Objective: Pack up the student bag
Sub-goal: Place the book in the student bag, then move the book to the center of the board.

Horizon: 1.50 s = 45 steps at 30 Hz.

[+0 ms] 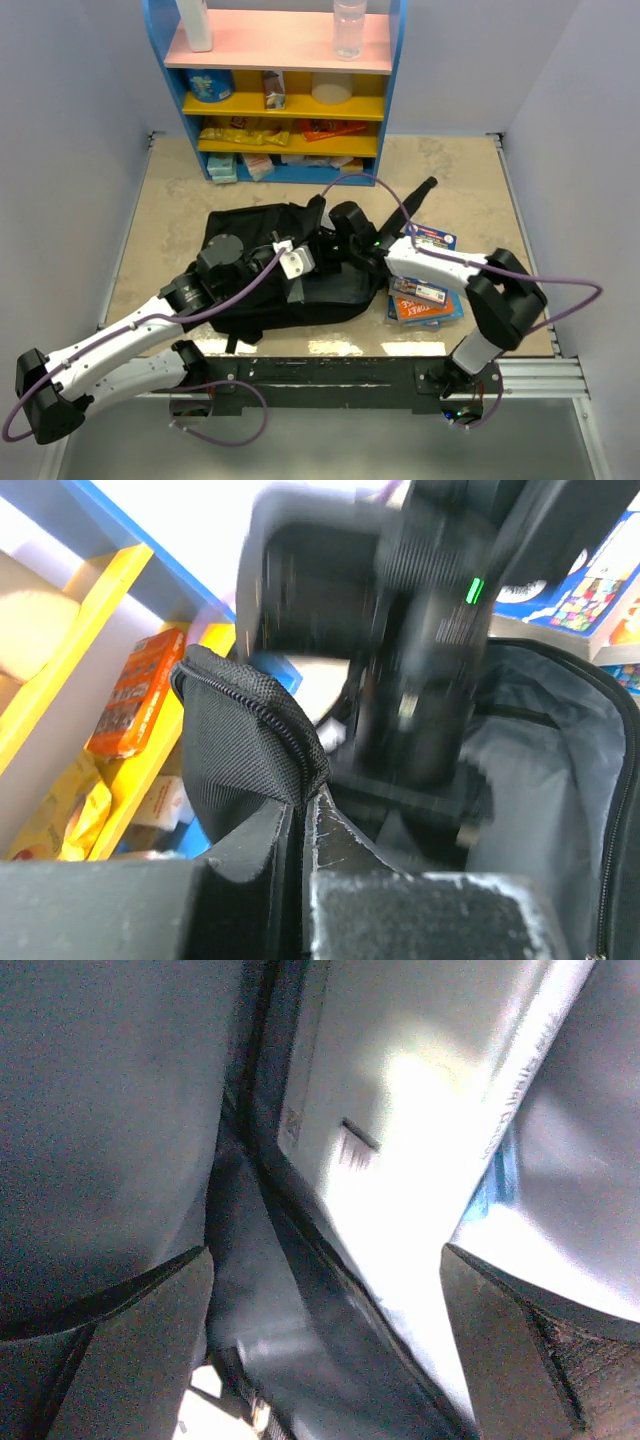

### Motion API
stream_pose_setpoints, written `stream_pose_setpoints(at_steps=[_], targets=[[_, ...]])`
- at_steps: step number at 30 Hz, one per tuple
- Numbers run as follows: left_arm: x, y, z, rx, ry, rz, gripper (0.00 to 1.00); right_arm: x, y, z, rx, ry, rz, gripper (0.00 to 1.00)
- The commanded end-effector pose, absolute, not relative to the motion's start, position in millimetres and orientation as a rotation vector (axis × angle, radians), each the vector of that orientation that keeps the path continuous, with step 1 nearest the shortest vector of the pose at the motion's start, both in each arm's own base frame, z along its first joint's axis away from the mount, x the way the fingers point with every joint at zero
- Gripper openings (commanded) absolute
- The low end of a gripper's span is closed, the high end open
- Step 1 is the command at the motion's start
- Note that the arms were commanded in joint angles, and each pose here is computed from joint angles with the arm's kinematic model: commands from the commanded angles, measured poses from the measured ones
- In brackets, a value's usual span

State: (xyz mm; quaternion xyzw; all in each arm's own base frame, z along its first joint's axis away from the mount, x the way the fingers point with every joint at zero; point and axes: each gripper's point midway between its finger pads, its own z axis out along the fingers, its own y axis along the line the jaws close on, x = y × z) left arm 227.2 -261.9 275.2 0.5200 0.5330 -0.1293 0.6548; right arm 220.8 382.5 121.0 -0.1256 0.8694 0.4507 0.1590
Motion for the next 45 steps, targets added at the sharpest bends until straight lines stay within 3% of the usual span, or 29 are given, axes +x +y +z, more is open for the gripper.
stream_pose_setpoints(at_steps=[1,6,12,15,16,18,28,35,45], targets=[[225.4,-258.8,304.7,1.125,1.107,-0.274,0.00,232.5,349.8,177.5,-0.430,2.305,1.132,0.99],[219.4,-251.2,271.4,1.168,1.162,-0.273,0.00,235.5,302.3,192.0,-0.358,2.326,0.943,0.97],[215.4,-249.9,263.6,1.192,1.162,-0.279,0.00,228.8,225.9,199.7,-0.169,2.401,0.758,0.86],[215.1,-250.2,266.5,1.190,1.154,-0.278,0.00,208.0,195.7,192.7,-0.062,2.462,0.658,0.49],[215.0,-250.9,266.0,1.191,1.150,-0.280,0.00,202.9,185.8,184.4,-0.022,2.489,0.610,0.21],[215.7,-251.1,267.4,1.185,1.148,-0.281,0.00,184.9,171.3,178.3,0.041,2.538,0.578,0.02],[216.5,-254.1,277.1,1.173,1.126,-0.288,0.00,114.4,123.4,116.4,0.270,2.772,0.428,0.00],[216.6,-254.7,279.8,1.176,1.120,-0.284,0.00,103.2,110.1,81.3,0.501,2.731,0.411,0.00],[216.4,-251.6,291.4,1.164,1.105,-0.272,0.00,111.4,122.8,48.1,0.476,2.834,0.188,0.00]])
